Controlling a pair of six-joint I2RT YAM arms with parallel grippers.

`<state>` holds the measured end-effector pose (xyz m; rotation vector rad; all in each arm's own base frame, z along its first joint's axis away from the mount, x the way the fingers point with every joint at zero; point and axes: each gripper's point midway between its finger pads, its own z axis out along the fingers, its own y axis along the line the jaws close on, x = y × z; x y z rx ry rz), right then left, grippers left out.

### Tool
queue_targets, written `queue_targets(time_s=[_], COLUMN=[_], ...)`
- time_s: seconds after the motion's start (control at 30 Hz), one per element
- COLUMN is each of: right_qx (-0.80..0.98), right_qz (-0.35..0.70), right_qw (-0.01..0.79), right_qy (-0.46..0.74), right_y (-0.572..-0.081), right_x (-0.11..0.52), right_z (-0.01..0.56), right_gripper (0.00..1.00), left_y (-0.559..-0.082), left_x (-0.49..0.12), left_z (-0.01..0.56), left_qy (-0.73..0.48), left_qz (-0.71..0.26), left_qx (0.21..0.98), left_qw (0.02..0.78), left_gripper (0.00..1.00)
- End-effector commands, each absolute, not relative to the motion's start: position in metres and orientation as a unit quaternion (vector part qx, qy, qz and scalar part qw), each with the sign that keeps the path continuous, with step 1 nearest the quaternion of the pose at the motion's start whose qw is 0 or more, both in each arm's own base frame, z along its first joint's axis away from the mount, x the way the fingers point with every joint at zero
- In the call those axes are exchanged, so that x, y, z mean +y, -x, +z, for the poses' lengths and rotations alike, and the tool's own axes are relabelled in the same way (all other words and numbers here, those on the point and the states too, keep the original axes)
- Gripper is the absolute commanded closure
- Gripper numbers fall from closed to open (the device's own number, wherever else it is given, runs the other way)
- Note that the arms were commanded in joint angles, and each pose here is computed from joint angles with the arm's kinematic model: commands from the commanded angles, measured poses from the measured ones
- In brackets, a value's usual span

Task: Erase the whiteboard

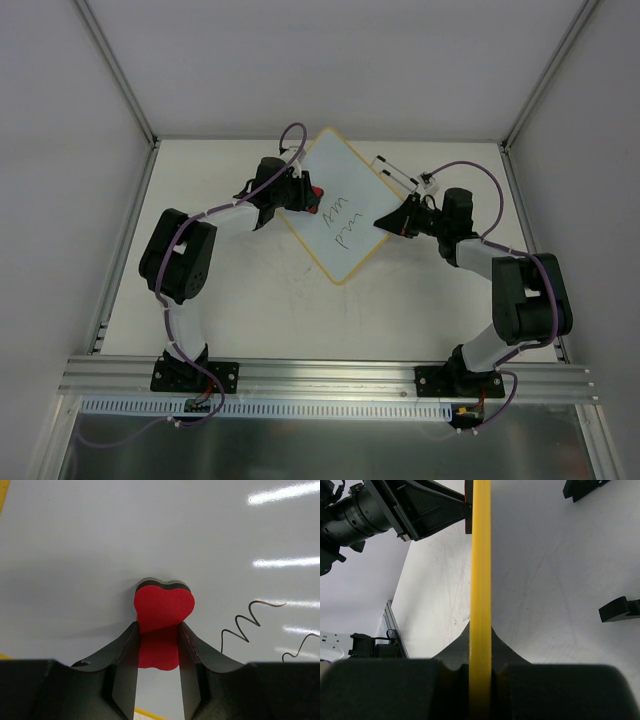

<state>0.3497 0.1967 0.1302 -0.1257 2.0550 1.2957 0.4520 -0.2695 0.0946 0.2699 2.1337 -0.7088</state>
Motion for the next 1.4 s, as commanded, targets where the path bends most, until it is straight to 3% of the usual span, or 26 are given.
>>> queue_targets(time_s=[0.0,0.3,0.63,1.0,1.37], right_qx=[0.748,0.741,0.739,0.746,0.748], right_qz=[0.542,0.551,0.559,0.550,0.545], right_qw=[0.346,0.341,0.329,0.325,0.331], right_qy=[0.167,0.176,0.184,0.188,0.184], right_y=[-0.323,-0.317,-0.313,-0.313,-0.315], right_x=[0.224,0.226,0.229,0.231,0.230], right_z=[0.153,0.158,0.159,0.156,0.156], right_gripper=[1.00,1.00,1.00,1.00,1.00], left_y=[-0.444,-0.484,-0.494,-0.431,-0.355], left_x=[-0.270,-0.206,-0.206,-0.304,-0.361], left_z=[0.086,0.087,0.095,0.107,0.078], left_qy=[-0.115,-0.043,-0.058,-0.203,-0.283], left_qz=[-0.284,-0.250,-0.258,-0.324,-0.346], left_qx=[0.860,0.866,0.859,0.832,0.829], left_qw=[0.409,0.432,0.439,0.402,0.336], left_gripper=[1.00,1.00,1.00,1.00,1.00])
